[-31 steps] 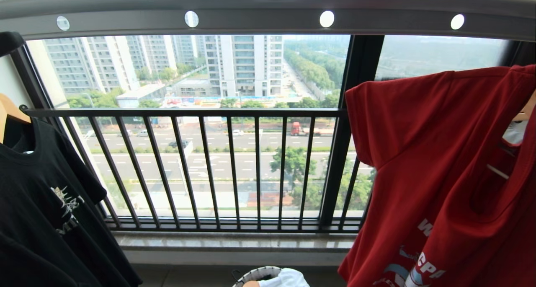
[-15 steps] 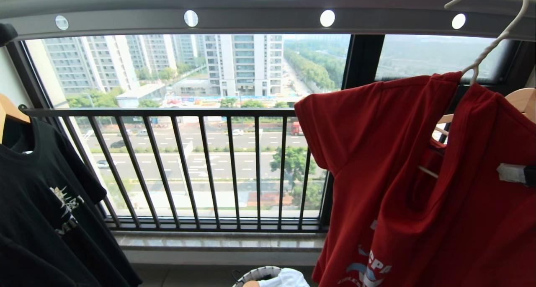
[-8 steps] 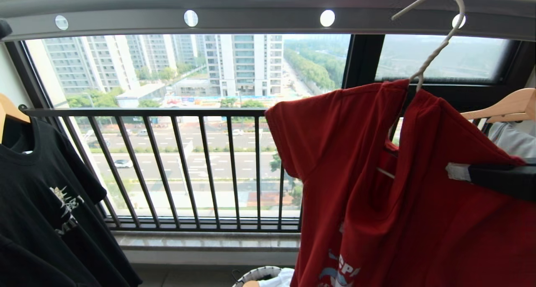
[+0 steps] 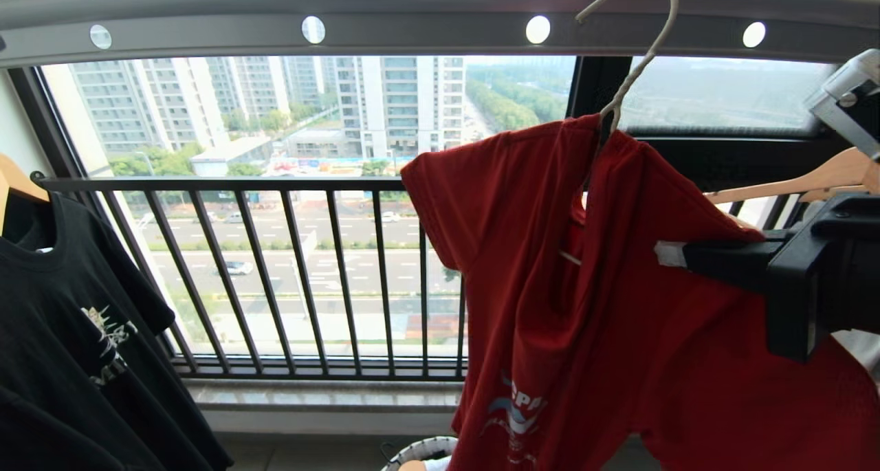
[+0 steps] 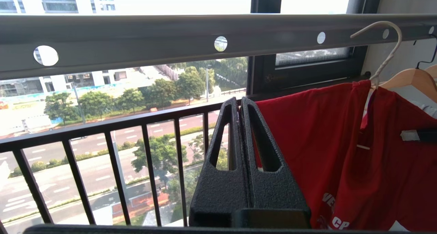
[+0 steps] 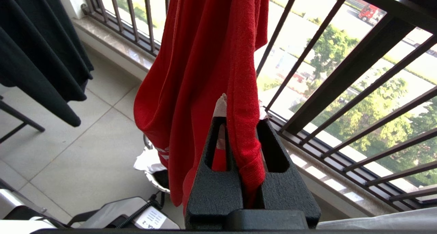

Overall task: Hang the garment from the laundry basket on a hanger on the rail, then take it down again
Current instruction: Hang the clothes rack on the clothesline

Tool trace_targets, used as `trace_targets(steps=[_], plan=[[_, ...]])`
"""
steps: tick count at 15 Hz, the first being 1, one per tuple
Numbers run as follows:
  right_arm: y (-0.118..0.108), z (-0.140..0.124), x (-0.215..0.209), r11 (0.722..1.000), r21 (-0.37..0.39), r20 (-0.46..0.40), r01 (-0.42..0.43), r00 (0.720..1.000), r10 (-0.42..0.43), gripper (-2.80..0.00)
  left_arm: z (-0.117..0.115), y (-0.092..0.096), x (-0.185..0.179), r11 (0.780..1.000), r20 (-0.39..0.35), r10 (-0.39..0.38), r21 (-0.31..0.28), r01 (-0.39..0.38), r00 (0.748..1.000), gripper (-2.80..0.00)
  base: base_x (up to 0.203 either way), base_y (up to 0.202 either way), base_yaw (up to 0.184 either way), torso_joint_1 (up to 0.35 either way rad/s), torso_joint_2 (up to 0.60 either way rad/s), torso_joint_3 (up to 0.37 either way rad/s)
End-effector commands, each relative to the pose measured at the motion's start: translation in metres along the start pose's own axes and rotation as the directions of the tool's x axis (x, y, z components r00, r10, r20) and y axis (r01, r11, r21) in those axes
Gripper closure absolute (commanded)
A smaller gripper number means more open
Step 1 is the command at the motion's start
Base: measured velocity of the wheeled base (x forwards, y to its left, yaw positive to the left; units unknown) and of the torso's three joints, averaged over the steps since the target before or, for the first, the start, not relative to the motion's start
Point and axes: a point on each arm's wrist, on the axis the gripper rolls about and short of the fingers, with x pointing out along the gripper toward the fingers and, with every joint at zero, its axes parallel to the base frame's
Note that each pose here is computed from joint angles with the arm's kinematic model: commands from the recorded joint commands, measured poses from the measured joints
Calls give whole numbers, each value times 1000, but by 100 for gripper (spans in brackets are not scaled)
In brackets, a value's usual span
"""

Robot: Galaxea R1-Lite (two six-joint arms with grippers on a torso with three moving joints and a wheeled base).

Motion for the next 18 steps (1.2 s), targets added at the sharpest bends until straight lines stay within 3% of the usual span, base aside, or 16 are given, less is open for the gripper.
trace_targets(steps=[1,10,18], plan=[[6,0,12,1000,-17,-27,-2,1000,2,0,1,0,-1,1000,4,-2,0,2,1000,0,0,0,0,0,0,0],[13,6,39,997,-62,-65,40,997,-44,0,5,-3,-7,1000,26,-4,7,4,1000,0,0,0,0,0,0,0],[10,15,40,994,-60,-31,93,995,-95,0,6,-3,-10,1000,33,-8,10,7,999,0,0,0,0,0,0,0]])
